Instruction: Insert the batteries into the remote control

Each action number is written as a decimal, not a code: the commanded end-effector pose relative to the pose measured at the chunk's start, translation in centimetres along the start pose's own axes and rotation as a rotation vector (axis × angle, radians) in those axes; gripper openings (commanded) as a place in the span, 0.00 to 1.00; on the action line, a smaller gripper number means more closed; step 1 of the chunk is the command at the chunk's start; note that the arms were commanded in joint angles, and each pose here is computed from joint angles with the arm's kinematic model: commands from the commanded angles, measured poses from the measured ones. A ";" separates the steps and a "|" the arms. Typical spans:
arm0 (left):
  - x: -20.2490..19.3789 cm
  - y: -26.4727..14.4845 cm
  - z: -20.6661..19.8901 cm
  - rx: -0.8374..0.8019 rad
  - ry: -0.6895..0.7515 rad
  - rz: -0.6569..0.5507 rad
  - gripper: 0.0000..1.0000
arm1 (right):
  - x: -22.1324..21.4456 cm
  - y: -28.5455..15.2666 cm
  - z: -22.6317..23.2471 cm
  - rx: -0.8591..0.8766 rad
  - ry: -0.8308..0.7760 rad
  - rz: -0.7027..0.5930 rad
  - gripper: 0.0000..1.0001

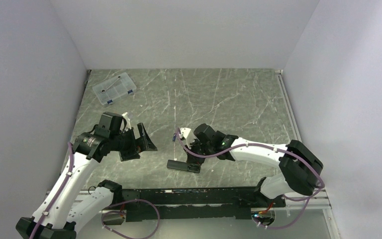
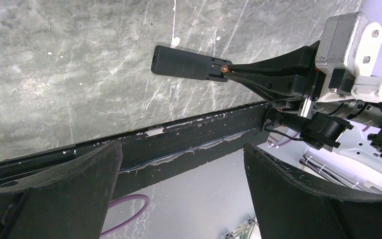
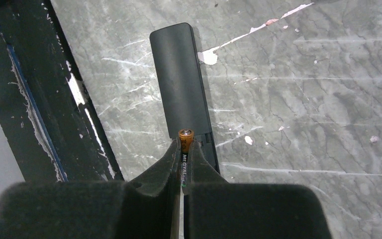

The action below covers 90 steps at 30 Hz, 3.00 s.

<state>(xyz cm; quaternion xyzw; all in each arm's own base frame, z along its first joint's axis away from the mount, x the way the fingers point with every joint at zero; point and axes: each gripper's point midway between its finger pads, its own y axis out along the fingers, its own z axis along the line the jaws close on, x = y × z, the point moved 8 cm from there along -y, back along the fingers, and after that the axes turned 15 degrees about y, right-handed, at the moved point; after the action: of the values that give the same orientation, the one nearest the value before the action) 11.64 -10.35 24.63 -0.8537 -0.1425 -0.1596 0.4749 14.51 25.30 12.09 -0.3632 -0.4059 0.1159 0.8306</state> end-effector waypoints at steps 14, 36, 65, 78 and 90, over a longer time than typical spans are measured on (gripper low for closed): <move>0.4 0.2 -0.2 -0.036 0.021 -0.017 0.98 | -1.6 1.4 -0.3 -0.023 -0.001 0.049 0.00; 0.3 0.3 -0.2 -0.038 0.023 -0.019 0.98 | -2.2 2.0 -0.7 -0.043 -0.020 0.079 0.00; 0.5 0.5 -0.2 -0.043 0.029 -0.015 0.98 | -1.8 2.2 -0.1 -0.011 -0.035 0.089 0.18; 0.7 0.6 -0.3 -0.049 0.035 -0.016 0.98 | -0.8 1.7 0.5 0.003 -0.036 0.072 0.22; 0.7 0.8 -0.3 -0.062 0.034 -0.012 0.98 | 0.3 1.0 0.9 -0.016 -0.025 0.036 0.23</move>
<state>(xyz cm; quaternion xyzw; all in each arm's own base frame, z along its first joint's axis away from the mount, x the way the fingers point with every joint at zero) 12.07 -10.72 24.29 -0.8600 -0.1360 -0.1626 0.4642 13.45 25.52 9.53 -0.3937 -0.3881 0.1601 0.8177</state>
